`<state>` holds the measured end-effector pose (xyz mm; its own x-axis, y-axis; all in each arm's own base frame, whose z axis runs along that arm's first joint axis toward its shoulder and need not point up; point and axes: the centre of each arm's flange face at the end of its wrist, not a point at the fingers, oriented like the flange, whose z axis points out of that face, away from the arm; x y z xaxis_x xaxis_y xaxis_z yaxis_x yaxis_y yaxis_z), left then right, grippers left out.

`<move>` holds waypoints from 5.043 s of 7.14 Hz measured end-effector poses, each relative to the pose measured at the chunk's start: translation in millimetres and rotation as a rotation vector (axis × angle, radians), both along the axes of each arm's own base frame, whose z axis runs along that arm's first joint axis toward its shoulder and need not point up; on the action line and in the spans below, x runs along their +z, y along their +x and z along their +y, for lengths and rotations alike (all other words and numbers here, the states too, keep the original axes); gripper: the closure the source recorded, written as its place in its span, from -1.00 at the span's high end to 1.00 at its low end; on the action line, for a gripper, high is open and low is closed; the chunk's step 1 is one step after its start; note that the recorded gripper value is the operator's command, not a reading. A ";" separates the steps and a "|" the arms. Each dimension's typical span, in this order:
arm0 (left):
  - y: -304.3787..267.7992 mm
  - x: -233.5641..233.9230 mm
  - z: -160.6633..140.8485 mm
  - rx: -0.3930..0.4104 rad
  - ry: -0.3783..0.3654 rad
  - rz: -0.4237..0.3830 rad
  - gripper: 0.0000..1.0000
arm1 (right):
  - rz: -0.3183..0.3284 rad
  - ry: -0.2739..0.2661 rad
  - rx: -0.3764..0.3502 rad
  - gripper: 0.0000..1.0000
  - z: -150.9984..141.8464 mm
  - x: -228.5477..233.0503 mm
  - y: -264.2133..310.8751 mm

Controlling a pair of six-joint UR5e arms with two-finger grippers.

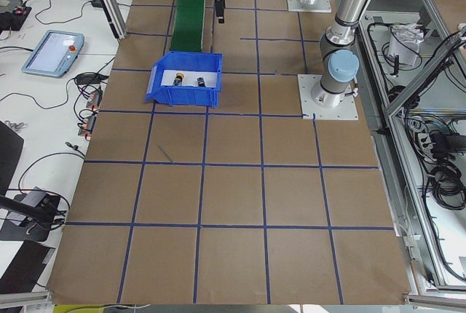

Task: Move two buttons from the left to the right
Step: 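Lower the left gripper into the blue bin over the yellow-capped button, then grasp the yellow-capped button with the left gripper and lift it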

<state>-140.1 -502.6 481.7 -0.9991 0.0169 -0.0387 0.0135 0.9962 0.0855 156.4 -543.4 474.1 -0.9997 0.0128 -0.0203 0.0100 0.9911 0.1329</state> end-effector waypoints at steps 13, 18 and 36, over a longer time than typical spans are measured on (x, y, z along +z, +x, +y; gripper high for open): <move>-7.0 -7.8 -17.0 -0.012 -0.055 0.049 1.00 | -0.002 -0.005 0.004 1.00 -0.4 0.8 1.0; -3.0 -0.4 -19.3 -0.012 -0.068 0.037 1.00 | -0.005 -0.007 0.004 1.00 -0.5 1.0 1.3; 100.1 -167.9 -179.2 -0.949 -0.085 0.034 1.00 | -0.007 -0.016 0.007 1.00 -1.5 4.1 3.2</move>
<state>-40.0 -681.8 313.8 -0.5704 0.8199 -0.0484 0.8209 0.5710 -0.0022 159.6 -544.9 478.1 -0.9996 0.0055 -0.0273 0.0023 0.9931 0.1172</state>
